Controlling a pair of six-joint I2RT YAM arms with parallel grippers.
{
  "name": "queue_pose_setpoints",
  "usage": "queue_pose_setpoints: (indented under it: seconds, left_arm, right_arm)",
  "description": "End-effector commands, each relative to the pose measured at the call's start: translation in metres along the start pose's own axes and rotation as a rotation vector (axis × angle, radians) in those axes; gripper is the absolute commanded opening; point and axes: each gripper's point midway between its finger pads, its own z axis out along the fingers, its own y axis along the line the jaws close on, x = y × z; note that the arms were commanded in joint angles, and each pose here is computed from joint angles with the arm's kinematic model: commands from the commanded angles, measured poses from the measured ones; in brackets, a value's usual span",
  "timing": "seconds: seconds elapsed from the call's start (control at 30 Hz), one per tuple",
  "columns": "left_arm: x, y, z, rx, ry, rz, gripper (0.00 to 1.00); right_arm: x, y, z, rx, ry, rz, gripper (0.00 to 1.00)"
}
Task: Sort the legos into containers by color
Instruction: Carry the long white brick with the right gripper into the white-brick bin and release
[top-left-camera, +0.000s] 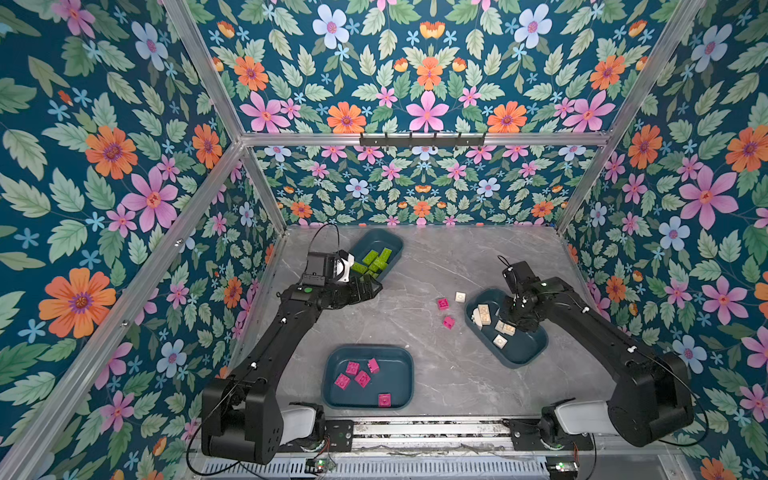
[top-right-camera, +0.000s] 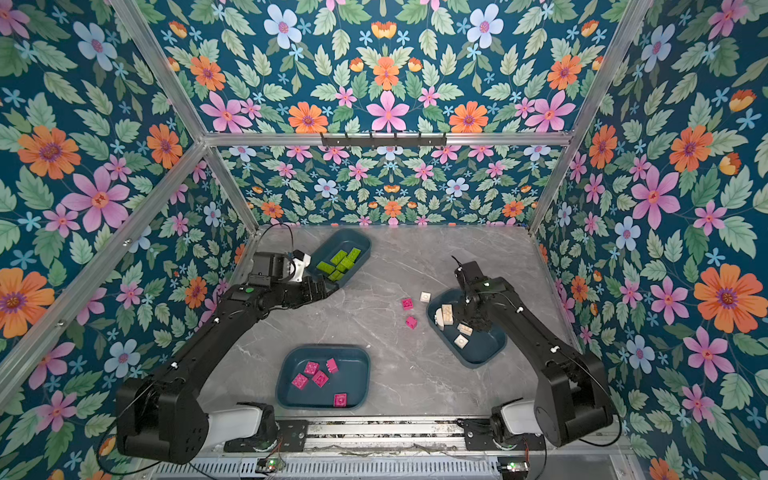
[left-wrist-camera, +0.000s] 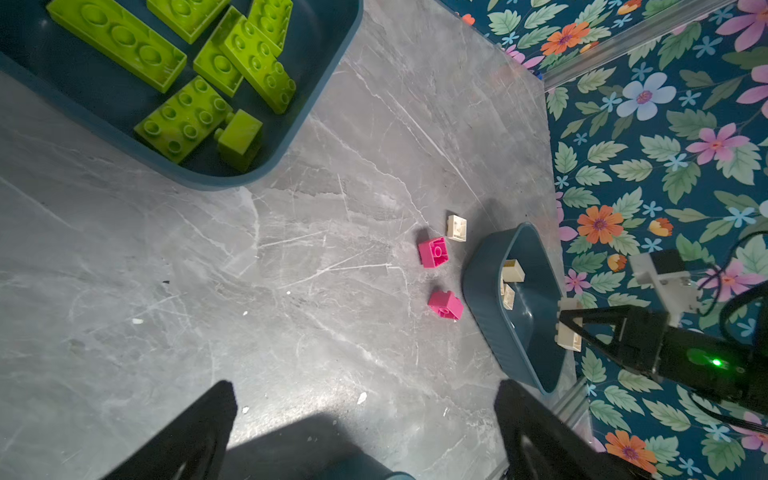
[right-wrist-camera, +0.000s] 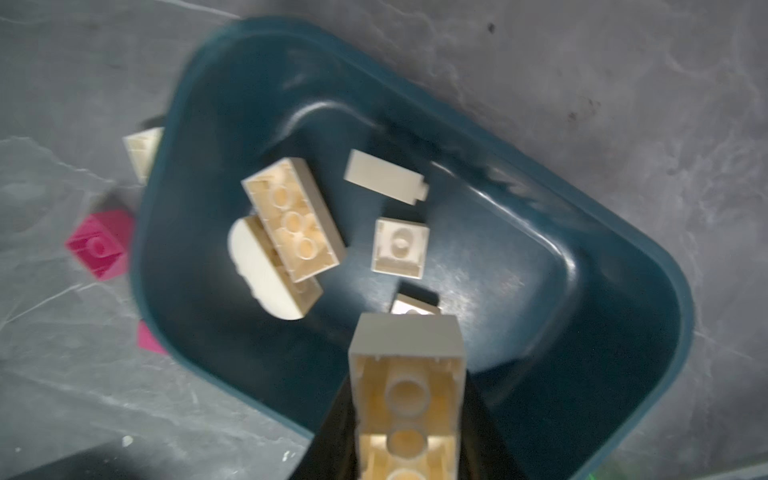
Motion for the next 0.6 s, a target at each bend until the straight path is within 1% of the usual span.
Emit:
queue_pose_setpoints:
  seconds: [0.0, 0.13, 0.2, 0.3, 0.4, 0.57]
  left_arm:
    - [-0.003, -0.004, 0.002, 0.013, -0.009, 0.007, 1.00]
    - [-0.002, -0.003, 0.004, 0.004, -0.001, 0.009, 1.00]
    - [-0.002, -0.002, 0.005, 0.000, 0.000, 0.010, 1.00]
    - [-0.001, -0.001, 0.007, -0.002, 0.006, 0.008, 1.00]
    - [-0.002, -0.001, 0.008, -0.004, 0.007, 0.010, 1.00]
    - [-0.002, 0.000, 0.006, -0.013, 0.009, 0.018, 1.00]
  right_arm:
    - [0.002, -0.012, 0.009, 0.014, 0.008, 0.021, 0.24]
    - [0.003, -0.033, 0.029, 0.046, 0.030, 0.033, 0.24]
    - [0.002, -0.038, 0.038, 0.052, 0.044, 0.030, 0.26]
    - [0.000, -0.035, 0.046, 0.043, 0.047, 0.010, 0.33]
    - [-0.004, -0.028, 0.052, 0.000, 0.044, 0.002, 0.38]
    - [-0.011, -0.019, 0.045, -0.031, 0.033, -0.020, 0.49]
